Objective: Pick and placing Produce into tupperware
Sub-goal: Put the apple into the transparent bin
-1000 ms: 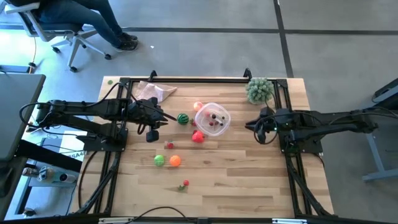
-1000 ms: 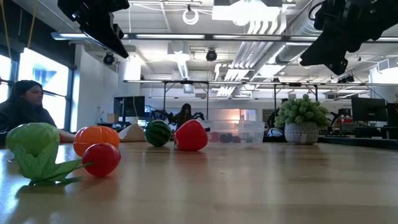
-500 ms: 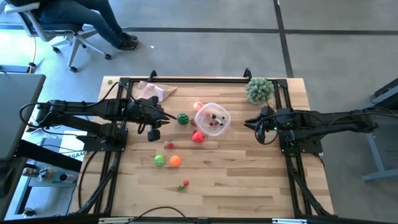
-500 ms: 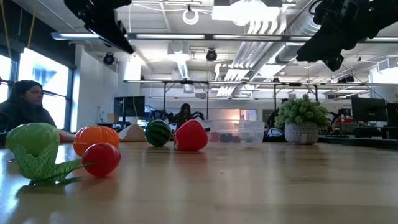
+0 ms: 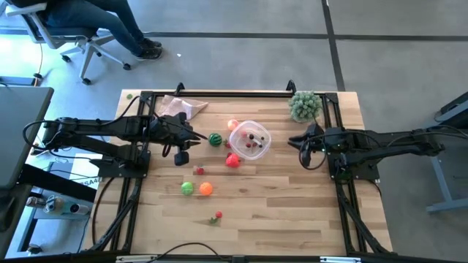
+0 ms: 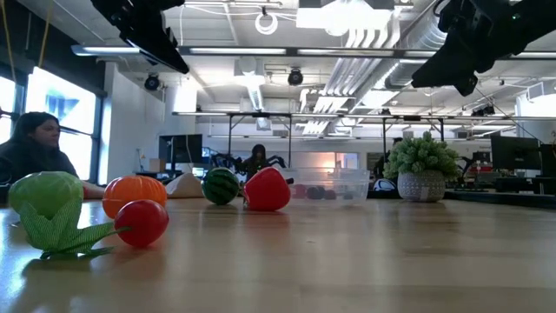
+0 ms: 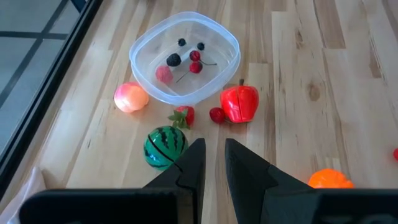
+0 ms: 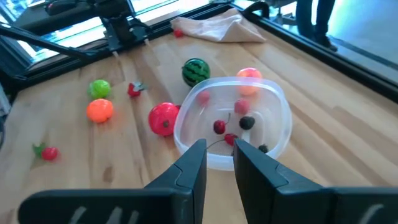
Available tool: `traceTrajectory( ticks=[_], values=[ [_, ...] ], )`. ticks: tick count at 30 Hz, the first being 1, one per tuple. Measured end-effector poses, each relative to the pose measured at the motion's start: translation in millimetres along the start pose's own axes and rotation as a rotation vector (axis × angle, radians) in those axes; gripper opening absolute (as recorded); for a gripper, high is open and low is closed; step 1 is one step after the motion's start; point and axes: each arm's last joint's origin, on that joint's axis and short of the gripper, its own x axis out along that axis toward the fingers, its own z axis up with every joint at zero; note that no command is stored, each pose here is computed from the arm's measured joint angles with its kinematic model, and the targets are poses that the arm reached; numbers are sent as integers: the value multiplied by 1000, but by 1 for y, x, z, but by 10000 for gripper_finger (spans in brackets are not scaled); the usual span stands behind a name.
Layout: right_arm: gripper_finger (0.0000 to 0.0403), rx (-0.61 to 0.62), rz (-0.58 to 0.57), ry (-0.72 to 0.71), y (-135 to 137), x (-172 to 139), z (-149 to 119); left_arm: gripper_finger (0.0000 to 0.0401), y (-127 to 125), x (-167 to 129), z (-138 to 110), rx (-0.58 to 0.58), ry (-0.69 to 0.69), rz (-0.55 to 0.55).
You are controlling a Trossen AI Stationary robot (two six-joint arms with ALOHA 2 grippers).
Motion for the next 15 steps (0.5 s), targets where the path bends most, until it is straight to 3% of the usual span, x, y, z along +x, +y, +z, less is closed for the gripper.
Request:
traceTrajectory(
  ticks=[7,15],
  values=[
    [70,0,-15,-5,0,0,0,51,0,0,5,-30,-51,-2],
    [70,4,-15,-5,0,0,0,51,1,-2,24,-304,-242,-32]
  ],
)
